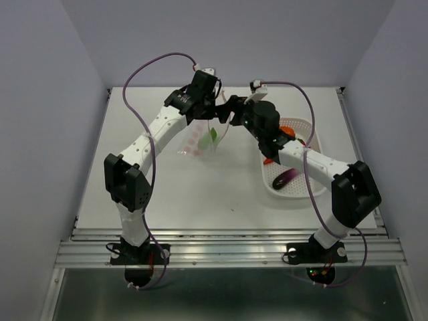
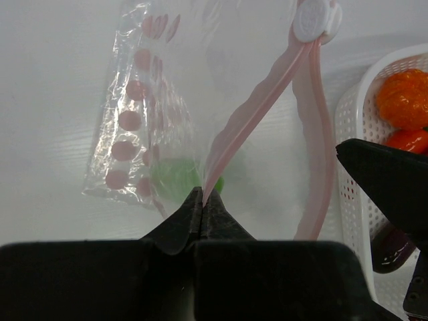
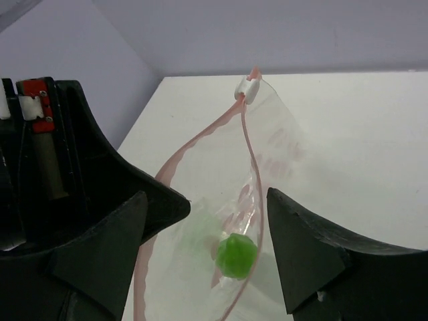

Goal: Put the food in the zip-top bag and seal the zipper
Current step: Place the fake vegetable in the zipper food storage bag, then pick up the fake vegetable from the bin.

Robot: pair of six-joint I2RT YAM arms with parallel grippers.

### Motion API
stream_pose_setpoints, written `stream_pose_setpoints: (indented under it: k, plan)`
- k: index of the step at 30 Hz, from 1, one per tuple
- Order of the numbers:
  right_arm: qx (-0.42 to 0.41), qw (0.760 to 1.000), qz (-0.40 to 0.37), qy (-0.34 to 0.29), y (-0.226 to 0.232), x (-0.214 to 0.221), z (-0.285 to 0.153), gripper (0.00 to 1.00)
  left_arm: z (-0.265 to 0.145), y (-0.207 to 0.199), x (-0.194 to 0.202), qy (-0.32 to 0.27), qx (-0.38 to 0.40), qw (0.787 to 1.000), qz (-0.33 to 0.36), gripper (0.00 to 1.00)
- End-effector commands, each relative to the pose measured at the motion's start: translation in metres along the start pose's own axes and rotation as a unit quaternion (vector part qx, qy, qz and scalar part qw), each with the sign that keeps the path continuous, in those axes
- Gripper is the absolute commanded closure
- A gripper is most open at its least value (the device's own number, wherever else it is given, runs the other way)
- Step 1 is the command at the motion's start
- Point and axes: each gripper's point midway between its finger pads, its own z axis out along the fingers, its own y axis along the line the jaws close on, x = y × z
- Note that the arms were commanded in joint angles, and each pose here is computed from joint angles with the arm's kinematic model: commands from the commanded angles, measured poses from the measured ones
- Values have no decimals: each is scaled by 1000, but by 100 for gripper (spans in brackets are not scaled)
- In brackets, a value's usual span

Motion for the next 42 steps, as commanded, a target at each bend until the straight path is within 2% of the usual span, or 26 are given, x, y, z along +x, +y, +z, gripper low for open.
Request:
stream_pose_setpoints:
  k: [1,3,4,9,10,11,14,18,20,21,24,26,33,38,42]
  plan:
    - [-6,1000,-12,-22,18,-38,-4,21,-23,-1,-27,-41,11,999,-13,100]
    - [-4,1000,-16,-14,20,-42,-10,14,-21,1,-27,-39,8,999,-13,100]
    - [-2,1000,-15,-25,23,-55,-18,0,-20,1,-27,-38,7,999,-13,100]
    - [81,995,-18,-46,-1,-82,-57,0,-18,2,-27,-39,10,999,-15,100]
    - [117,992,-20,-32,-19,-78,-66,0,-18,2,-26,-37,10,999,-14,100]
    - [166,985,-14,-50,-37,-89,-81,0,-17,2,-26,-38,11,999,-14,100]
    - [264,964,7,-19,-87,-76,-117,0,-15,1,-24,-37,14,999,-14,100]
    - [354,931,49,75,-145,-31,-156,0,-14,2,-21,-34,13,999,-14,100]
    - [381,916,78,103,-163,-17,-167,0,-14,1,-21,-34,15,999,-14,100]
    - [407,899,79,138,-173,-1,-178,0,-13,2,-20,-34,14,999,-14,100]
    - [444,872,89,186,-181,23,-196,0,-12,3,-19,-33,11,999,-13,100]
    - [479,844,100,220,-189,41,-214,0,-9,3,-17,-32,10,999,-13,100]
    - [510,810,136,255,-196,80,-235,0,-1,0,-7,-15,18,1000,-12,100]
    - [547,786,147,247,-214,94,-255,0,-4,3,-9,-19,14,1000,-11,100]
    - [544,787,156,245,-224,106,-252,0,-4,3,-8,-19,15,1000,-11,100]
